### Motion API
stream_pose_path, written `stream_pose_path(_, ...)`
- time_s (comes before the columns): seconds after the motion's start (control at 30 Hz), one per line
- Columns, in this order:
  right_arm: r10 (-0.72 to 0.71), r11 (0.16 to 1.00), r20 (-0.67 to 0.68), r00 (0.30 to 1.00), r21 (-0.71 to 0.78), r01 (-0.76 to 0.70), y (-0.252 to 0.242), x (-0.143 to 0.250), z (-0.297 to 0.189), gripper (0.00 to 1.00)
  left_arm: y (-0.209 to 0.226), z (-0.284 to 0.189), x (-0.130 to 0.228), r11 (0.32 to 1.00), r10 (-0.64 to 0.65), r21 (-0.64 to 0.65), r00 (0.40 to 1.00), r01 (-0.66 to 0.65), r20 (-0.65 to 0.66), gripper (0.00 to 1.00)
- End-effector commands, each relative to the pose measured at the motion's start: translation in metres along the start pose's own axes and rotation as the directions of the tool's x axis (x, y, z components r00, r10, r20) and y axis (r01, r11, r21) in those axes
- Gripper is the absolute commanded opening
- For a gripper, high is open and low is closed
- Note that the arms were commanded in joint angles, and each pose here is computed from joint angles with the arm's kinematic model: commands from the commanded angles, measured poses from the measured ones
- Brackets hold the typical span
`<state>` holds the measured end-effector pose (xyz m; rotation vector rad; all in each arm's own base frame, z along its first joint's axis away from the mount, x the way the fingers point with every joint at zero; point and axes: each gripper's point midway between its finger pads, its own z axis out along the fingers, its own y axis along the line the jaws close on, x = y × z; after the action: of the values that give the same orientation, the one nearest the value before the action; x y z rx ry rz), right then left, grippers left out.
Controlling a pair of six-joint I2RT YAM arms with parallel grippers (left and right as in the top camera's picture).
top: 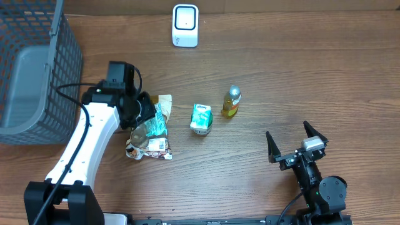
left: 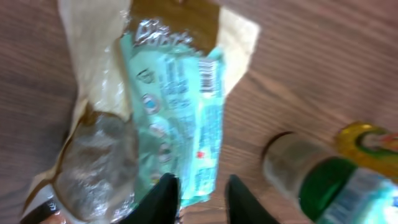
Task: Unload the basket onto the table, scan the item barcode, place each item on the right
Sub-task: 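Lower the wipes pack onto the table left of the tissues, release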
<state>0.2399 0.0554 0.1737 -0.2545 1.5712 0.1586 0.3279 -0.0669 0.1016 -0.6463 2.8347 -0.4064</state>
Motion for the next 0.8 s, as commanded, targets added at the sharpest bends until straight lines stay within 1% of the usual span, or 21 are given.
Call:
stream_pose_path(0.0, 0.002, 1.0, 0.002, 1.0, 0.009, -0.002, -0.002, 0.002, 0.0, 1.0, -0.011, 0.004, 0.007, 0.998, 0.004, 0.055, 0.999, -0.002, -0.044, 0.19)
stream_pose_path(0.07, 0.002, 1.0, 0.002, 1.0, 0.009, -0.002, -0.002, 0.002, 0.0, 1.0, -0.012, 0.012, 0.015, 0.997, 0.015, 0.072, 0.995, -0.008, -0.094, 0.17)
stream_pose_path(0.13, 0.002, 1.0, 0.002, 1.0, 0.009, -0.002, -0.002, 0.002, 0.0, 1.0, -0.015, 0.021, 0.022, 0.995, 0.054, 0.095, 0.989, -0.041, -0.139, 0.14)
stream_pose_path(0.23, 0.002, 1.0, 0.002, 1.0, 0.009, -0.002, -0.002, 0.002, 0.0, 1.0, -0.012, 0.033, 0.027, 0.995, 0.068, 0.09, 0.98, -0.052, -0.184, 0.1)
stream_pose_path(0.4, 0.002, 1.0, 0.002, 1.0, 0.009, -0.002, -0.002, 0.002, 0.0, 1.0, 0.001, 0.05, 0.038, 0.995, 0.091, 0.05, 0.962, -0.081, -0.258, 0.11)
stream_pose_path(0.47, 0.002, 1.0, 0.002, 1.0, 0.009, -0.002, -0.002, 0.002, 0.0, 1.0, 0.013, 0.056, 0.043, 0.995, 0.098, -0.001, 0.952, -0.102, -0.289, 0.11)
stream_pose_path(0.6, 0.002, 1.0, 0.002, 1.0, 0.009, -0.002, -0.002, 0.002, 0.0, 1.0, 0.056, 0.067, 0.044, 0.967, 0.047, -0.224, 0.952, -0.119, -0.303, 0.09)
stream_pose_path(0.67, 0.002, 1.0, 0.002, 1.0, 0.009, -0.002, -0.002, 0.002, 0.0, 1.0, 0.062, 0.072, 0.043, 0.959, 0.045, -0.252, 0.951, -0.127, -0.305, 0.1)
stream_pose_path(0.73, 0.002, 1.0, 0.002, 1.0, 0.009, -0.002, -0.002, 0.002, 0.0, 1.0, 0.061, 0.076, 0.041, 0.959, 0.062, -0.244, 0.95, -0.142, -0.306, 0.12)
stream_pose_path(0.77, 0.002, 1.0, 0.002, 1.0, 0.009, -0.002, -0.002, 0.002, 0.0, 1.0, 0.06, 0.077, 0.04, 0.961, 0.07, -0.236, 0.95, -0.146, -0.305, 0.15)
